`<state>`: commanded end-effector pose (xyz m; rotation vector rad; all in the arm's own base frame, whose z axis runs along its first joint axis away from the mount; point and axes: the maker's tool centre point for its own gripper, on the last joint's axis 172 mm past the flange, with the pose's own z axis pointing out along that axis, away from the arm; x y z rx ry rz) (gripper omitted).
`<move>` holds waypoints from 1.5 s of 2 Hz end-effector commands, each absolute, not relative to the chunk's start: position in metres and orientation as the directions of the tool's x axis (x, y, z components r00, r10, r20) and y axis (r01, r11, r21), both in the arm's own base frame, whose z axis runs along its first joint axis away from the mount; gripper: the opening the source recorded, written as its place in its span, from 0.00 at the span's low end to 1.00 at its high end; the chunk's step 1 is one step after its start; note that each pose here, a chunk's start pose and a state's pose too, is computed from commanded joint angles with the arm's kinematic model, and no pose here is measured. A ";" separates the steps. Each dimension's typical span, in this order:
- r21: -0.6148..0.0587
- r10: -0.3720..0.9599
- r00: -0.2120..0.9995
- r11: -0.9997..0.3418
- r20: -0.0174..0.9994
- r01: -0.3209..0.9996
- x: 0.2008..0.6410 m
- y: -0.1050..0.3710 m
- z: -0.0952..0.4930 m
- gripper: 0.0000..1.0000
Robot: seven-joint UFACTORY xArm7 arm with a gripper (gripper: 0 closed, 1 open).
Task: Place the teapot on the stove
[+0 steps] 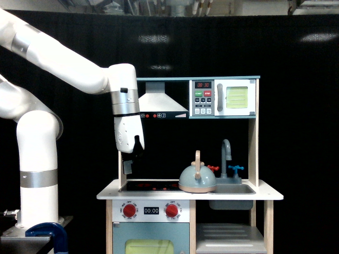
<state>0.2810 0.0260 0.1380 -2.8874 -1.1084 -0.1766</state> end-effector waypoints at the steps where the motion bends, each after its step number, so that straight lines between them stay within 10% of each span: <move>1: -0.050 0.930 0.223 -0.218 0.292 0.975 0.365 0.026 0.155 1.00; 2: -0.086 0.898 -0.024 0.068 0.438 0.994 0.401 0.057 0.160 1.00; 3: -0.069 0.883 0.000 0.037 0.469 0.997 0.409 0.094 0.162 1.00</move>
